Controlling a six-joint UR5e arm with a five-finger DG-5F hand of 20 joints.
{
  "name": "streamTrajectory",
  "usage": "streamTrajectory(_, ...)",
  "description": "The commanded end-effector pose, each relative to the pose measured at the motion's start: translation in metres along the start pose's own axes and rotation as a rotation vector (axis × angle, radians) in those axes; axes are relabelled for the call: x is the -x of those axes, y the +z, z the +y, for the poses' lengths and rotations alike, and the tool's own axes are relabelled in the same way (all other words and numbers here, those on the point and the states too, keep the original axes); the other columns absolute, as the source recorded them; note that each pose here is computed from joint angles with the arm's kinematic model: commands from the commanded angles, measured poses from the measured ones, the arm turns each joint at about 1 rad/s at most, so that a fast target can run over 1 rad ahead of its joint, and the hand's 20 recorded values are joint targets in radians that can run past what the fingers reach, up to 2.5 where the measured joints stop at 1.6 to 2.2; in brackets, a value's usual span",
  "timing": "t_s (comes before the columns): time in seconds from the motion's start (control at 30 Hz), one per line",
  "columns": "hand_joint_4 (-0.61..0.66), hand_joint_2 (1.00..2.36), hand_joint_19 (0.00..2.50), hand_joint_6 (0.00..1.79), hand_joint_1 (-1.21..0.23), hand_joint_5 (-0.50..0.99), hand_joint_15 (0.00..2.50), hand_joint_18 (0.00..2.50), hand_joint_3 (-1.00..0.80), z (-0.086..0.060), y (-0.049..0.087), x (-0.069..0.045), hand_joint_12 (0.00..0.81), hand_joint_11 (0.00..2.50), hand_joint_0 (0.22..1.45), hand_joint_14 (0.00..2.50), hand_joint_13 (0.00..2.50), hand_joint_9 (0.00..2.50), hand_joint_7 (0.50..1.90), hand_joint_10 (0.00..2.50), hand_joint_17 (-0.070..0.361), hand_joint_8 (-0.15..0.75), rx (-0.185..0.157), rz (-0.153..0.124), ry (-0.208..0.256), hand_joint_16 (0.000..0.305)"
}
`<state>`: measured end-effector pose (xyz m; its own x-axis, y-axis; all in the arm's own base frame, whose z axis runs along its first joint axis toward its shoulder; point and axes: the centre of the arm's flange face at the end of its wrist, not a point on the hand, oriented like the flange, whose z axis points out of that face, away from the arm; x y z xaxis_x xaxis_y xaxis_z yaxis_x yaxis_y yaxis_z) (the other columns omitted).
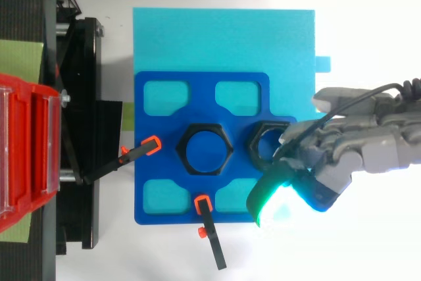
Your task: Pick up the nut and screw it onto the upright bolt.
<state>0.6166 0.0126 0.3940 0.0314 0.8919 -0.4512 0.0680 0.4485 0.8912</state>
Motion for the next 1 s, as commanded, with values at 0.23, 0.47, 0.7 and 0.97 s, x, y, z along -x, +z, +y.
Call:
streamTrajectory(0.23,0.2,1.0,0.0,0.5,-0.8,-0.24,0.0,0.1,-0.5,0.004,0.002,-0.001,0.332,0.0,0.52,0.0,0.34,0.41,0.77,0.0,0.077,0.283,-0.072,-0.152,-0.484,0.034)
streamTrajectory(0.47,0.2,1.0,0.0,0.5,-0.79,-0.24,0.0,0.09,-0.5,-0.007,0.005,-0.017,0.334,0.0,0.52,0.0,0.34,0.41,0.76,0.0,0.078,0.283,-0.156,-0.208,-0.551,0.035)
streamTrajectory(0.7,0.21,1.0,0.0,0.5,-0.78,-0.24,0.0,0.09,-0.5,-0.01,0.01,-0.037,0.335,0.0,0.52,0.0,0.34,0.41,0.76,0.0,0.079,0.286,-0.165,-0.226,-0.555,0.035)
streamTrajectory(0.97,0.21,1.0,0.0,0.5,-0.77,-0.24,0.0,0.1,-0.5,-0.022,0.017,-0.072,0.338,0.0,0.51,0.0,0.34,0.41,0.76,0.0,0.08,0.286,-0.173,-0.178,-0.654,0.035)
